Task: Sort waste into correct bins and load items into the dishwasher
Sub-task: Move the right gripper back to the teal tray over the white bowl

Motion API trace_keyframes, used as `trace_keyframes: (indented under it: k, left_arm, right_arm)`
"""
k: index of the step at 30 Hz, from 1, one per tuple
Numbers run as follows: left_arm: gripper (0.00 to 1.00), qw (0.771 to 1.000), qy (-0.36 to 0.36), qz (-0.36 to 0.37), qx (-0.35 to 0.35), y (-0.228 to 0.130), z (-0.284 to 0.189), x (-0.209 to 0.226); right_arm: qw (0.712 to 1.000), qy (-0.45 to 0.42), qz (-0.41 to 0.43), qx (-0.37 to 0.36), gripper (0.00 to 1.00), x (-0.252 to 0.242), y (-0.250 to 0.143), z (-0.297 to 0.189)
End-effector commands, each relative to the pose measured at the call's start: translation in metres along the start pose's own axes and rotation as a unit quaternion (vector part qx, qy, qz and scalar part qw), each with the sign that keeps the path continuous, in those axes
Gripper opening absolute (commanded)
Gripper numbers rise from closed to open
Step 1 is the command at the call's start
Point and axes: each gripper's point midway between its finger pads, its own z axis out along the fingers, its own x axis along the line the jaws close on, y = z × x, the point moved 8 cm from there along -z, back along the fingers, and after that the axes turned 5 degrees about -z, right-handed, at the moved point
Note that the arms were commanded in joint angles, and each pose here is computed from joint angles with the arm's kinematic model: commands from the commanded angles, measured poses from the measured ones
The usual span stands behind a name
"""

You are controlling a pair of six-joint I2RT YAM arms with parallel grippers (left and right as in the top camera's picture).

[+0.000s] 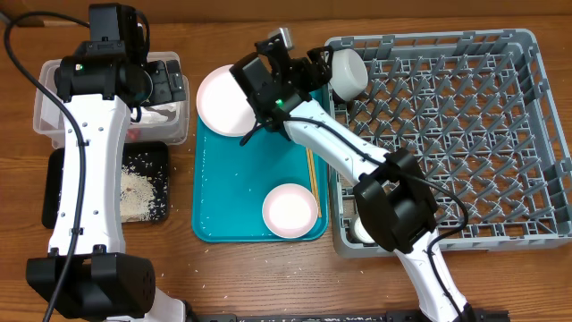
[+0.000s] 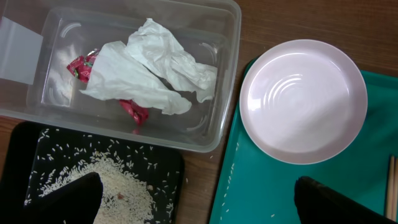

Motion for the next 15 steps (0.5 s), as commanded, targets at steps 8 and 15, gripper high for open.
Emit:
trace_keyframes:
  k: [8, 15]
  left_arm:
    - [1.00, 1.000, 0.001, 0.012, -0.010, 0.004, -0.003, -0.005]
    - [1.00, 1.000, 0.001, 0.012, -0.010, 0.004, -0.003, -0.005]
  right_arm:
    - [0.956, 0.280, 0.091, -0.011, 0.87, -0.016, 0.024, -0.049]
    - [0.892, 0.443, 0.063, 0.072, 0.88, -0.014, -0.001, -0.082]
